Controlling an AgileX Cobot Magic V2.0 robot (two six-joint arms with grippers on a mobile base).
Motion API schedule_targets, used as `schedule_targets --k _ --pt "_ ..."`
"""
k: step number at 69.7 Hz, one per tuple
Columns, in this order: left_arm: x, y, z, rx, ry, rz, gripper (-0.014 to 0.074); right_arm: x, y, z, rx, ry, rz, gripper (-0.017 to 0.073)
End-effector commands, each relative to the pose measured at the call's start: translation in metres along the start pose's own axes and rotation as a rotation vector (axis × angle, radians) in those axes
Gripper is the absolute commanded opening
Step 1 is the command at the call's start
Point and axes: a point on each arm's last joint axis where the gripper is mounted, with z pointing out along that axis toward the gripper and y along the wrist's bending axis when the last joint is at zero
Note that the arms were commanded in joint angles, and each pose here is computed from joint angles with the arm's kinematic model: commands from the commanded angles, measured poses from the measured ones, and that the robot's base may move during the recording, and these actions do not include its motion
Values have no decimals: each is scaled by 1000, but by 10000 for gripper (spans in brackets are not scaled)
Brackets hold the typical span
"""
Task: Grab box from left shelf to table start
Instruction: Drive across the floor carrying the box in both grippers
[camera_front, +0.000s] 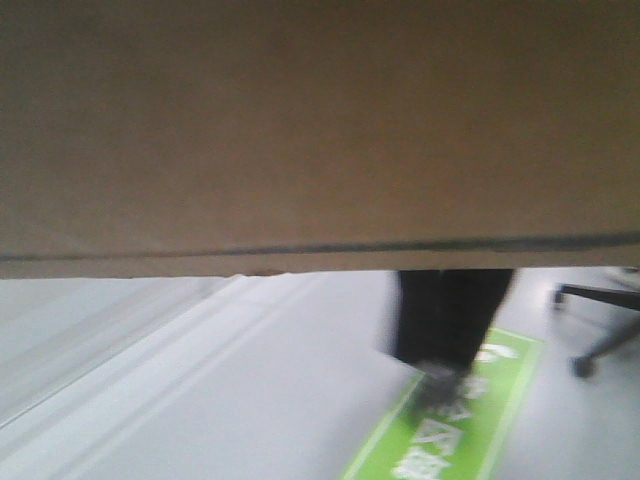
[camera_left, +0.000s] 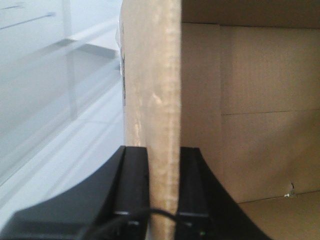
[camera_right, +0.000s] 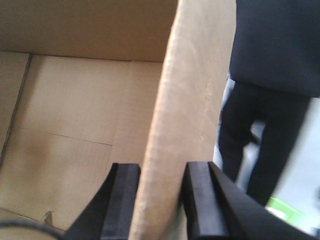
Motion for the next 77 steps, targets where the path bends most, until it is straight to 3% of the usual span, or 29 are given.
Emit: schedule_targets --k 1,77 --pt "-20 0 -7 15 -162 -5 -99 -16 -7 1 86 -99 -65 60" --pt "-20 0 -7 12 -162 -3 -99 -16 -7 1 86 -99 -65 60"
